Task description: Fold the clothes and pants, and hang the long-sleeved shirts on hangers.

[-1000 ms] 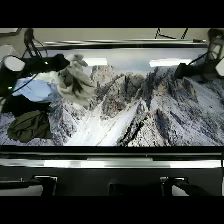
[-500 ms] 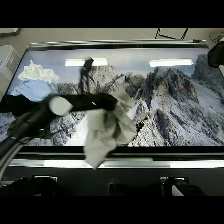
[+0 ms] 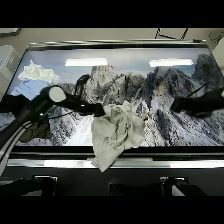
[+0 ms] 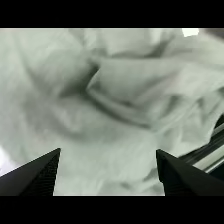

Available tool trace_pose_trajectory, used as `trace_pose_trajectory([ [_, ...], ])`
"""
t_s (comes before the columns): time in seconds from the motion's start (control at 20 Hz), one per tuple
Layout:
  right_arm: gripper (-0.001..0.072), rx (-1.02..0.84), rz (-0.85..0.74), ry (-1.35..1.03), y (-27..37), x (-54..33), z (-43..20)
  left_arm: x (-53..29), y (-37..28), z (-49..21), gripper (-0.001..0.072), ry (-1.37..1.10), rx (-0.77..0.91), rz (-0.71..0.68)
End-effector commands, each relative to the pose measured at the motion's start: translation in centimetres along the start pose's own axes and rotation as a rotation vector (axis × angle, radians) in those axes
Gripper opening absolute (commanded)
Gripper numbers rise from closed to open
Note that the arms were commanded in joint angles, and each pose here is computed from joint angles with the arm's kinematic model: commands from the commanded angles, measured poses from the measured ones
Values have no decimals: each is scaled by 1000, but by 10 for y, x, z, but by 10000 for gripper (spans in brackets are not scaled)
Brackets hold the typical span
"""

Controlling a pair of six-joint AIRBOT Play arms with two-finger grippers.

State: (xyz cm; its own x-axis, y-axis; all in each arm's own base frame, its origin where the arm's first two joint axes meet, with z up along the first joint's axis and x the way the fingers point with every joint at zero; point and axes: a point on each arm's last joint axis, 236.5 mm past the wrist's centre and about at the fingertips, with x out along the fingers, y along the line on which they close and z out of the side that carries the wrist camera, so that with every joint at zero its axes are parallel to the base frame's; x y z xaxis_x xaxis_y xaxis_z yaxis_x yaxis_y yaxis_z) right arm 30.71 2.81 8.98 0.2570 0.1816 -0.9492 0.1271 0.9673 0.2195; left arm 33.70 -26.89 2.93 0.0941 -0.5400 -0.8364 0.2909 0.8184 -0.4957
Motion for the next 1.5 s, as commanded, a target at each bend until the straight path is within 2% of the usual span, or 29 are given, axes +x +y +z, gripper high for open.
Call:
trace_pose_trajectory([
  [0.0,694,100,290,288,46,86,-89,-27,60,-102,706,313,-104,27],
  [0.1,693,151,322,298,44,119,-110,-5,70,-146,705,310,-183,16],
  [0.15,693,181,314,292,40,132,-117,11,65,-161,705,284,-247,-32],
  [0.25,693,187,333,272,40,146,-123,40,51,-176,705,228,-379,-139],
  [0.35,693,213,372,248,47,151,-122,64,43,-179,705,159,-460,-185],
  [0.65,693,277,428,252,57,164,-117,101,27,-176,702,88,-501,-169],
  [0.7,693,287,437,265,58,168,-118,104,27,-178,670,92,-501,-164],
  [0.8,676,304,479,289,66,174,-118,104,27,-177,185,89,-503,-165],
  [0.85,646,303,480,304,69,178,-121,103,26,-175,62,85,-500,-169],
  [0.9,539,280,471,318,75,184,-127,101,23,-170,22,77,-474,-177],
  [0.95,447,247,464,327,84,189,-133,99,19,-162,21,60,-435,-188],
  [1.0,219,203,455,324,94,193,-139,93,12,-150,21,33,-392,-205],
  [1.05,39,160,454,317,102,192,-140,85,7,-135,20,-4,-364,-219],
  [1.15,37,61,445,287,102,180,-121,51,-2,-89,19,-125,-284,-237],
  [1.25,36,-67,379,174,87,142,-65,-13,-7,-30,19,-306,-194,-247],
  [1.35,36,-118,291,-95,66,66,25,-112,-14,30,19,-563,-112,-248],
  [1.45,36,-165,248,-459,61,-56,103,-235,-31,68,20,-850,-28,-244],
])
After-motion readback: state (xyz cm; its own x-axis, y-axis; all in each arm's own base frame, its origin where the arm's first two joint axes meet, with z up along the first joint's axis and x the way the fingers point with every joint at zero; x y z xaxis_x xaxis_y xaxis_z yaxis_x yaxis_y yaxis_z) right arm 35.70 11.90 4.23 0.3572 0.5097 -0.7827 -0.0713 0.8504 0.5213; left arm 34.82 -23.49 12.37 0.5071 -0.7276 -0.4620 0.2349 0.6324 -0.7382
